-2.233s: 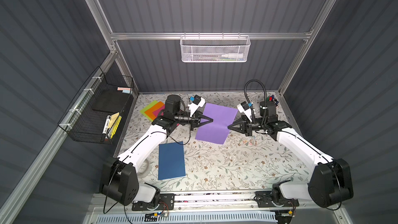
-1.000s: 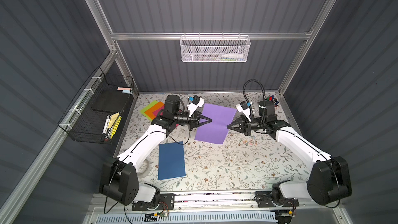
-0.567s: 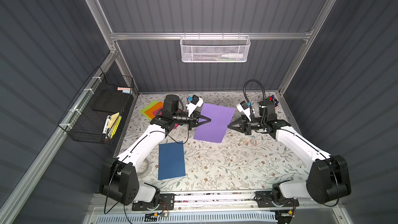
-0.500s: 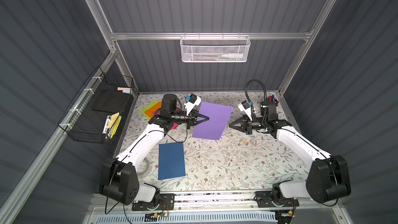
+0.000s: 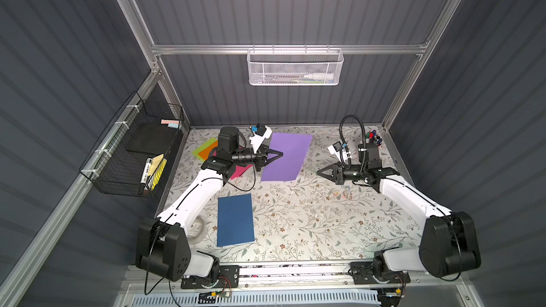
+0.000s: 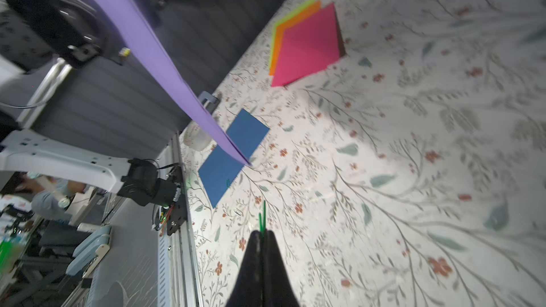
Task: Unclip the paperclips from the documents
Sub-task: Place the paper clip at the center of the board.
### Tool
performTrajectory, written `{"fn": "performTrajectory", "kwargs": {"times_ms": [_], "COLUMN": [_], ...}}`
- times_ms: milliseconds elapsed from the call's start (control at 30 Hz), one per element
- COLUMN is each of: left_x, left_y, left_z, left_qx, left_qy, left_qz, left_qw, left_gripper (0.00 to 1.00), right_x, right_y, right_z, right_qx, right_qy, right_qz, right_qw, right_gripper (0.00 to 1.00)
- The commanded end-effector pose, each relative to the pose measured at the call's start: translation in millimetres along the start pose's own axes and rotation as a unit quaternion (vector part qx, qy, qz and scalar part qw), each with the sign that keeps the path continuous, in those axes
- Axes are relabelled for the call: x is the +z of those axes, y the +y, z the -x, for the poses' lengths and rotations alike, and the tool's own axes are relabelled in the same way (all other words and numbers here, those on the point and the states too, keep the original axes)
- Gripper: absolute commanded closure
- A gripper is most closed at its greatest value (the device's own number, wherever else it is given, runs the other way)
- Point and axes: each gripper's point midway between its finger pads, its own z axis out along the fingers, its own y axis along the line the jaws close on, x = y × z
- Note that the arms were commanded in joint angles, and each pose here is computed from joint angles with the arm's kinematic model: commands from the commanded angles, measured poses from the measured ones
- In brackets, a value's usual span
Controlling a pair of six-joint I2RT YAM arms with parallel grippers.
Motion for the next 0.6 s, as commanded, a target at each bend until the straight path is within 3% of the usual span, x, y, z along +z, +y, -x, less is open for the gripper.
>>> {"fn": "performTrajectory", "kwargs": {"times_ms": [0,200,333,567], "left_x": [-7,-37,-62,-99], "left_y": [50,132,183,249], "left_z": [1,-12,-30,-74], "left_qx": [-0.038,-0.114,-0.17,-0.243], "left_qy": [-0.029,-0.075,-0.092,-0.089], "left_qz": [0.114,0.223,0.294,0.378], "left_qw": [0.992,0.965,0.936,0.889], "left_gripper": [1.0,1.0,1.0,1.0], "right_x": [-1,-11,-22,-33], "right_y": [-49,-92,-108,-123], "right_z": [-32,-71,-77,-85], "right_qx": [0.095,0.172,0.193,0.211], "right_qy": [0.02,0.055,0.067,0.086], "right_qz": [-0.118,-0.234,-0.292,-0.344], "right_qw": [0.988,0.955,0.934,0.911], "right_gripper": [1.0,1.0,1.0,0.93]}}
